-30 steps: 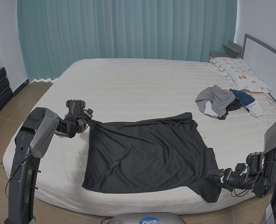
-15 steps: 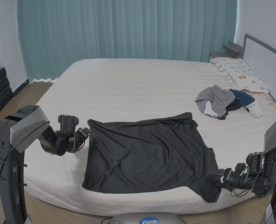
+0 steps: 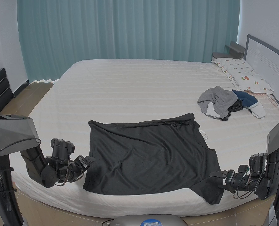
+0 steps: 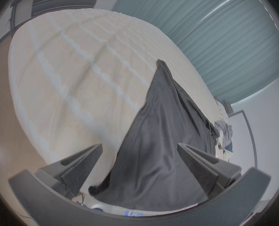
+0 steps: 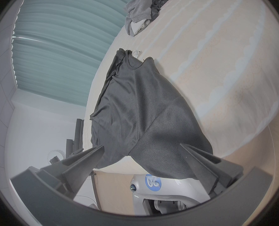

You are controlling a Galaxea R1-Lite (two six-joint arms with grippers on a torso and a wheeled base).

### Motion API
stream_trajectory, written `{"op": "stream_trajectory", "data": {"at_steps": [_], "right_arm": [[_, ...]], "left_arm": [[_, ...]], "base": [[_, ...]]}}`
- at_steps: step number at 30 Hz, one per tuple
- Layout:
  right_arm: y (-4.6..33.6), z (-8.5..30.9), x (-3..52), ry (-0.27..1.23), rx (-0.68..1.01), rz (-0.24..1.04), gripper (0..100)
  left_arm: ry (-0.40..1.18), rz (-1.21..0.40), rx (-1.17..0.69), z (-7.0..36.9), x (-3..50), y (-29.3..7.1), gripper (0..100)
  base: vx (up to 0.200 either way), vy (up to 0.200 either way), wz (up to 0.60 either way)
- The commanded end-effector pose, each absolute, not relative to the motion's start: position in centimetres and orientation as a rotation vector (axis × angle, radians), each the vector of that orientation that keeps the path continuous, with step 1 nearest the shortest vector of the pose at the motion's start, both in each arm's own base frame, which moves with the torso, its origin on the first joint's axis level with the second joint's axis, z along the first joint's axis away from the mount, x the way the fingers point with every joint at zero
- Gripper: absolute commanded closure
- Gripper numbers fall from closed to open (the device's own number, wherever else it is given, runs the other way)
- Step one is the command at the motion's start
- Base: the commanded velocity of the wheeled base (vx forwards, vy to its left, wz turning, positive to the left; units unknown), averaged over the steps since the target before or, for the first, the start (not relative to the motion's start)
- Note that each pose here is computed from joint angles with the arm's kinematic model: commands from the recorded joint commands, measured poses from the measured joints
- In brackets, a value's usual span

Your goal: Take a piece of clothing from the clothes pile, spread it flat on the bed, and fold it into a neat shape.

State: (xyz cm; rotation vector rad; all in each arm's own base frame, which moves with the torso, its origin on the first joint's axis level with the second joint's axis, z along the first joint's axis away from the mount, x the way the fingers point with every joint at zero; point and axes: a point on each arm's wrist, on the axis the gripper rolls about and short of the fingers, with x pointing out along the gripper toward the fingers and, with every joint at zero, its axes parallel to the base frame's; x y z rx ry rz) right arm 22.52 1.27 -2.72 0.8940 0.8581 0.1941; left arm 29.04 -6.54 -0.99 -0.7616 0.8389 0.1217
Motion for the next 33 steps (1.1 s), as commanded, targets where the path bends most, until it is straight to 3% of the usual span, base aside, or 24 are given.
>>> {"op": "stream_trajectory", "data": {"at_steps": [1,25,26,33], "right_arm": [[1.3,-2.6,22.6,0.849,0.893,0.200,0],[1.1,-2.5,22.7,0.832,0.888,0.192,0],[1.1,-2.4,22.7,0.829,0.888,0.192,0],[0.5,-0.6,22.0,0.763,0.874,0.191,0]], "left_arm": [[0.878,0.073,-0.692,-1.1,26.3,-7.3,0],[0.919,0.138,-0.523,-4.0,25.2,-9.3,0],[0.919,0.137,-0.521,-4.0,25.2,-9.3,100],[0.938,0.161,-0.511,-4.1,24.7,-8.9,100]], "base": [[0.000,0.000,0.00],[0.000,0.000,0.00],[0.000,0.000,0.00],[0.000,0.000,0.00]]}}
